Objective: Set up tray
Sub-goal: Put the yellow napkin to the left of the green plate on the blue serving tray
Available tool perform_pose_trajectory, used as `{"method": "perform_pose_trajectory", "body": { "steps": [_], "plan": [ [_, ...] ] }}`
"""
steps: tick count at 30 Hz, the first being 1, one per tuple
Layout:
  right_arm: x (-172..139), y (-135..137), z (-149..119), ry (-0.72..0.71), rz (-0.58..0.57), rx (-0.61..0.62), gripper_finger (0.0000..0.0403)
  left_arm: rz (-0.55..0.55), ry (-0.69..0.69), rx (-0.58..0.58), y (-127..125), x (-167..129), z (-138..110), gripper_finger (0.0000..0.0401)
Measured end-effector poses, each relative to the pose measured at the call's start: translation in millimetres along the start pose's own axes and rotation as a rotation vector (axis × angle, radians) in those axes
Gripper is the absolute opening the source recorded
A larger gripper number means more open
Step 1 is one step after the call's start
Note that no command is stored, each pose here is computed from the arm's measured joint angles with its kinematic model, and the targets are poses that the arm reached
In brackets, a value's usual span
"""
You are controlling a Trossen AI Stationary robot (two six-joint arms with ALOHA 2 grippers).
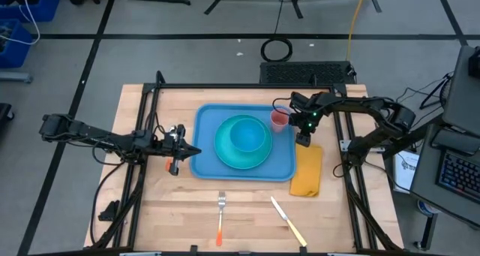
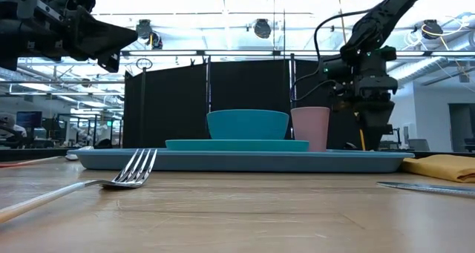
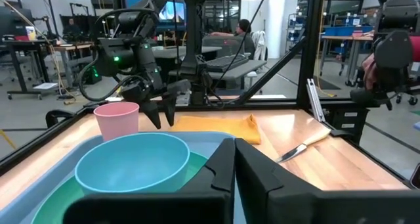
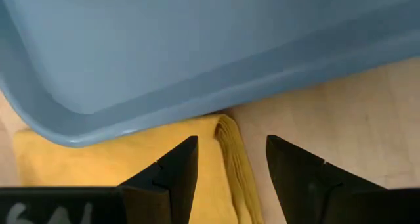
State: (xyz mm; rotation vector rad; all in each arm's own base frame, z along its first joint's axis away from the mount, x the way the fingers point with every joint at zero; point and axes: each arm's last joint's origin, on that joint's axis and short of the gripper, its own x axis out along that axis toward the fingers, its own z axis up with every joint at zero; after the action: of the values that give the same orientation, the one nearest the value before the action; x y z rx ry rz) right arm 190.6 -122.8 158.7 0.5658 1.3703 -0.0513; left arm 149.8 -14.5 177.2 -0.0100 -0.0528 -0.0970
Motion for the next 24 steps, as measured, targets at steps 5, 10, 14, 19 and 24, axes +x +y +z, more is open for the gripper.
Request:
{"method": "perform_pose_trajectory", "body": {
  "steps": [5,10,14,19,24],
  "plan": [
    [-11,-3,-3,-0.055,-0.013,0.002,0.0169,0.001,0.025,-0.004,0,0,-2,0.0031],
    [-14,-8,-12,-0.057,-0.006,0.040,0.0169,0.000,0.031,-0.022,0,0,-3,0.0020],
    [0,-12,-24,-0.061,0.063,0.064,0.0169,-0.006,0.040,-0.030,-1,0,-4,0.0004],
    [2,-13,-24,-0.084,0.072,0.070,0.0169,-0.010,0.040,-0.031,-2,0,-4,0.0016],
    [3,-13,-23,-0.088,0.080,0.068,0.0169,-0.009,0.040,-0.034,-2,0,-4,0.0035]
  ]
}}
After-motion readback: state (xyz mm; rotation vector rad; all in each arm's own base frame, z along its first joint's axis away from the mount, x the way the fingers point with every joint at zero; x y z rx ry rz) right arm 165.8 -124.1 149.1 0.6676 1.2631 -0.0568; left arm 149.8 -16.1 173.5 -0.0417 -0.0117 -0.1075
